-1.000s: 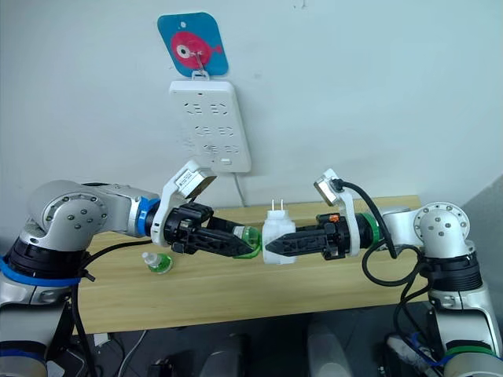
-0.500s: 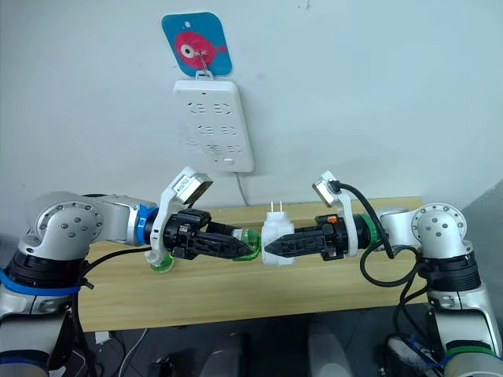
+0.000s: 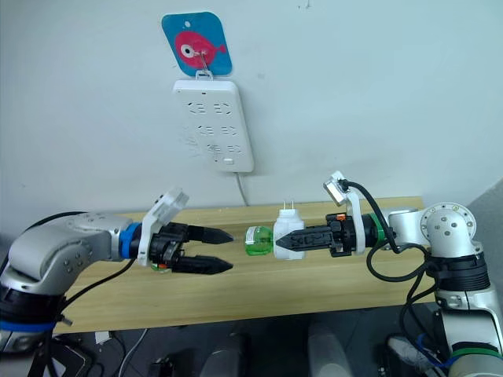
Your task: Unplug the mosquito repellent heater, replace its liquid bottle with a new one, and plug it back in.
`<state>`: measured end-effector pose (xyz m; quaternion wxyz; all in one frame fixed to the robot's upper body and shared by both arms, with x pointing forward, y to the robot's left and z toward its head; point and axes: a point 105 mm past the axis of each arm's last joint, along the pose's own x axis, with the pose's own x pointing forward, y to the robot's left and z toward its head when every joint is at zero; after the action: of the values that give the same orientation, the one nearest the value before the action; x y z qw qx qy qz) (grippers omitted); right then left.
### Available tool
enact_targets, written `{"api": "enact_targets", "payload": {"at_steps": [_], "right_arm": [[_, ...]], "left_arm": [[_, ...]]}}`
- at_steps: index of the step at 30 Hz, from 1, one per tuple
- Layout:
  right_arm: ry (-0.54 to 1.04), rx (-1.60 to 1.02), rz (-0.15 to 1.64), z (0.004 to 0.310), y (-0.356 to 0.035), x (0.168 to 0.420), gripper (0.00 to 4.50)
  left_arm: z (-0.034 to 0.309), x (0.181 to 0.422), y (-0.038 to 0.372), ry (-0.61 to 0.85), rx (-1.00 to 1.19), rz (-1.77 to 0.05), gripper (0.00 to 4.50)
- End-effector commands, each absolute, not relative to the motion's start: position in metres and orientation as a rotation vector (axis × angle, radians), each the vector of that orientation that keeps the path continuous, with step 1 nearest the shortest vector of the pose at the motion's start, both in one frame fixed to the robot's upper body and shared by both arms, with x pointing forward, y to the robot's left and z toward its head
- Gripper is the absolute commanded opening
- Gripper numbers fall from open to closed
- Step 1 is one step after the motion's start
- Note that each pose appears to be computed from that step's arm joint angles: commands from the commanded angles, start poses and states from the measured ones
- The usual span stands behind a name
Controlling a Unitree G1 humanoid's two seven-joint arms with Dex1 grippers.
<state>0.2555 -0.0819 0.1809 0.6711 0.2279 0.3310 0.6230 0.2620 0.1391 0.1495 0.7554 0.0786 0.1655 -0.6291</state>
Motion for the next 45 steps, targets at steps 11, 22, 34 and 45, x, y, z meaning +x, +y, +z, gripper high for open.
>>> {"api": "enact_targets", "payload": {"at_steps": [11,22,34,45], "right_arm": [[0.707,0.51,1.432,0.191,-0.082,0.253,3.05],[0.71,0.506,1.438,0.191,-0.08,0.252,3.05],[0.711,0.502,1.434,0.19,-0.08,0.252,3.05],[0.719,0.49,1.432,0.189,-0.084,0.25,3.05]], "left_arm": [[0.173,0.257,0.104,-0.437,0.576,-1.35,4.5],[0.175,0.258,0.089,-0.536,0.59,-1.444,4.5],[0.179,0.251,0.084,-0.526,0.564,-1.488,2.23],[0.202,0.263,0.115,0.53,-0.227,-1.506,2.23]]}}
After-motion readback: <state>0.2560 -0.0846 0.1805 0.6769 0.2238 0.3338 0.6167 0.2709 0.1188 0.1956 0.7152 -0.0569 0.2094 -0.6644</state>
